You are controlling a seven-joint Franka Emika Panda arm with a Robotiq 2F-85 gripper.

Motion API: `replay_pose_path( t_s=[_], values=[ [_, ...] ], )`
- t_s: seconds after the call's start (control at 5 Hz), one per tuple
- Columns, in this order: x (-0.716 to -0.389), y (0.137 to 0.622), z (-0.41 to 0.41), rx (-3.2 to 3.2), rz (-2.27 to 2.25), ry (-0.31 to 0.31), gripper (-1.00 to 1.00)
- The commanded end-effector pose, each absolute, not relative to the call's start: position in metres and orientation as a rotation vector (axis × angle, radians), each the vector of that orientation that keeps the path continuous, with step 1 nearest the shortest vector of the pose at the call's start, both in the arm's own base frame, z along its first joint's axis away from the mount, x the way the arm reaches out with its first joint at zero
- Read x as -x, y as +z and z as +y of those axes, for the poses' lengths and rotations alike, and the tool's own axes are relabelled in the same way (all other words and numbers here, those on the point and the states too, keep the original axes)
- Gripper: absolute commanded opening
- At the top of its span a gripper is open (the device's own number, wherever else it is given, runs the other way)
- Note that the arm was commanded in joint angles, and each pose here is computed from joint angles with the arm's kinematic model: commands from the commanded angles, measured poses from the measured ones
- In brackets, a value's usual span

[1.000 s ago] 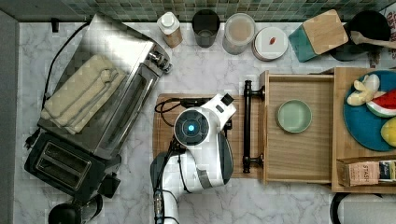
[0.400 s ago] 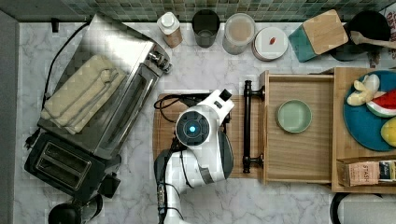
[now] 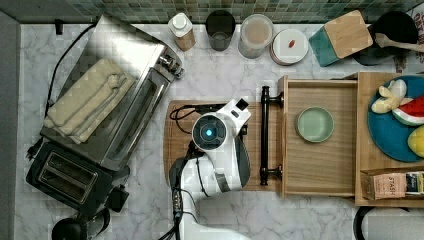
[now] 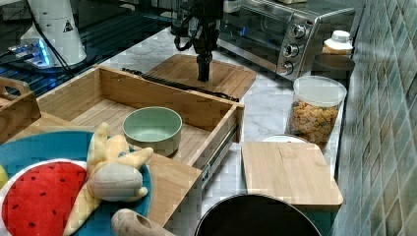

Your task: Close the drawer.

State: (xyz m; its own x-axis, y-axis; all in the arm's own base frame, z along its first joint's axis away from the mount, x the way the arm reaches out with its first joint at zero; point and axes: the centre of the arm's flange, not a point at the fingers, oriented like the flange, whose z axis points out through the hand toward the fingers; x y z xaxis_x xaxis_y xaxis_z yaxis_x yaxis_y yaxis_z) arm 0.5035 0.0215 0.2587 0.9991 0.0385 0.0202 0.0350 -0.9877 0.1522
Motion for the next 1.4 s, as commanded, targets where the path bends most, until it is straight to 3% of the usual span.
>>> replay_pose_path(
  t_s=[0.2,0.6,1.2,1.4],
  values=[
    [-0.505,0.279,-0.040,-2.954,0.168,-0.001,-1.00],
    [-0.512,0.273,-0.107,-2.979,0.154,-0.039,-1.00],
    [-0.518,0.291,-0.223,-3.004,0.061,-0.043,-1.00],
    [-0.511,0.299,-0.265,-2.987,0.109,0.008,-1.00]
  ],
)
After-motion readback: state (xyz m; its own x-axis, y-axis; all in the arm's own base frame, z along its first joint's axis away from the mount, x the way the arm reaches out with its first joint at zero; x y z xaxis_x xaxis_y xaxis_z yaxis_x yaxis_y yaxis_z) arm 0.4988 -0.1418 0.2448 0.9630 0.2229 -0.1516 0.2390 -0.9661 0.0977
